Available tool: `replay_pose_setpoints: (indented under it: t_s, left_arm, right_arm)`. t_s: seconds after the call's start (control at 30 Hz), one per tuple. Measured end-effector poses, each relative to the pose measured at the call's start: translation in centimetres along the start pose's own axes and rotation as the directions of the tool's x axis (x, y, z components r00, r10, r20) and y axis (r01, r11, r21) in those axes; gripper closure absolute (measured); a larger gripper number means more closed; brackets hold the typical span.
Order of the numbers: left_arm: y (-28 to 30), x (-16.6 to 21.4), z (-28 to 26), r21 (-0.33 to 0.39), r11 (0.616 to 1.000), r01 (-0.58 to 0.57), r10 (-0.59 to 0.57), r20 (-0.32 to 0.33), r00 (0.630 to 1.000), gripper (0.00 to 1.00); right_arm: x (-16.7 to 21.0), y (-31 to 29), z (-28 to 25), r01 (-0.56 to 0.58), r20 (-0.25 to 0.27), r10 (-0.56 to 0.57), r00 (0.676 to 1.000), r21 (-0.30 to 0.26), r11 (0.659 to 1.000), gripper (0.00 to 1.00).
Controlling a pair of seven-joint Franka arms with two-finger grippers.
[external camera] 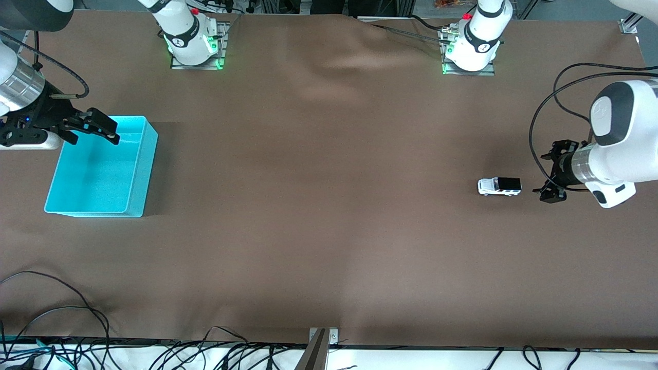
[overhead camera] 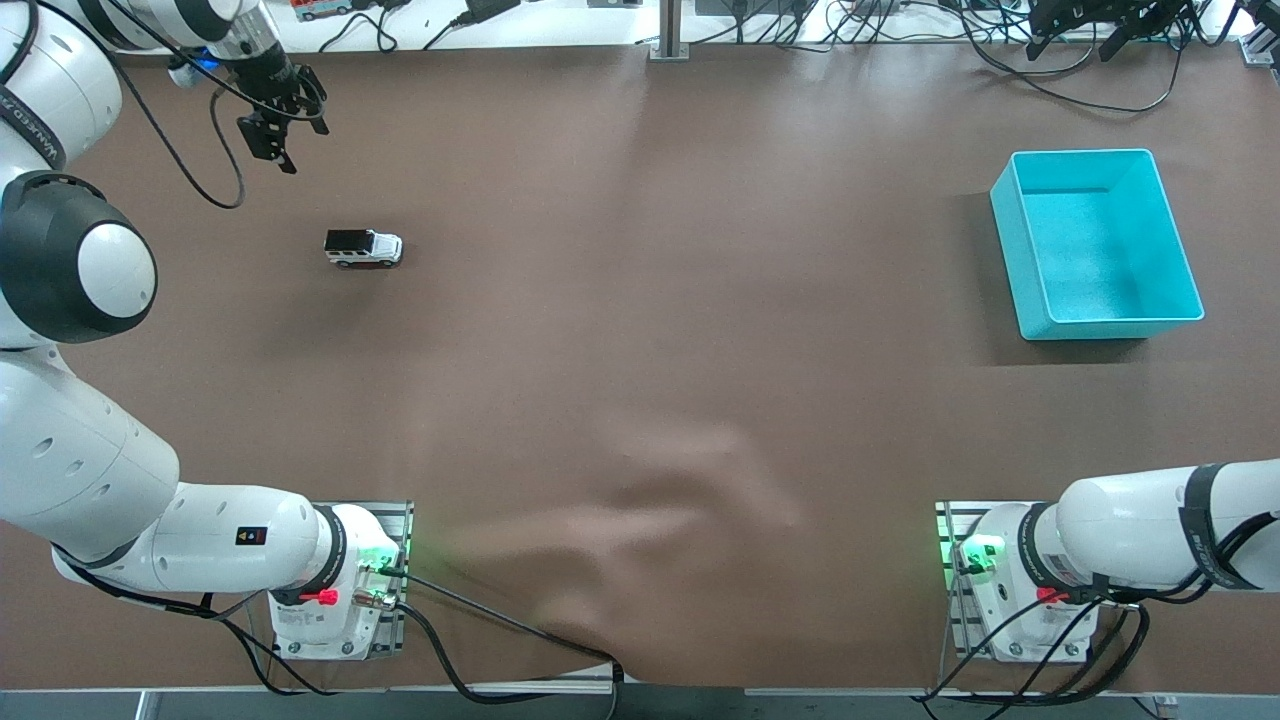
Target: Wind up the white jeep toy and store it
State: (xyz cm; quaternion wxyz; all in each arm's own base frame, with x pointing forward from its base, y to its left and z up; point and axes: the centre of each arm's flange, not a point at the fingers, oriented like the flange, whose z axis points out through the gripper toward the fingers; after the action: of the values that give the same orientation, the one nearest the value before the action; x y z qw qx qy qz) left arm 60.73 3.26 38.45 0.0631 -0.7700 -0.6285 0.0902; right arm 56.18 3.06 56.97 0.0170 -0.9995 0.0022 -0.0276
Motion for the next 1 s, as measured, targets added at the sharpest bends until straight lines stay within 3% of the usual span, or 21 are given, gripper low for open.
replay_pose_setpoints:
  t_s: [0.67,1.0]
  left_arm:
    - [-2.2,1.9,11.4,-0.175,0.964,0.199,-0.204,-0.013,0.979,0.0]
    - [-3.3,1.6,15.4,-0.185,0.956,0.228,-0.234,-0.012,0.972,0.0]
  right_arm:
    - [0.0,0.0,0.0,0.0,-0.002,0.0,1.0,0.0,1.0,0.0]
    - [0.1,0.0,0.1,0.0,-0.001,0.0,1.0,0.0,1.0,0.0]
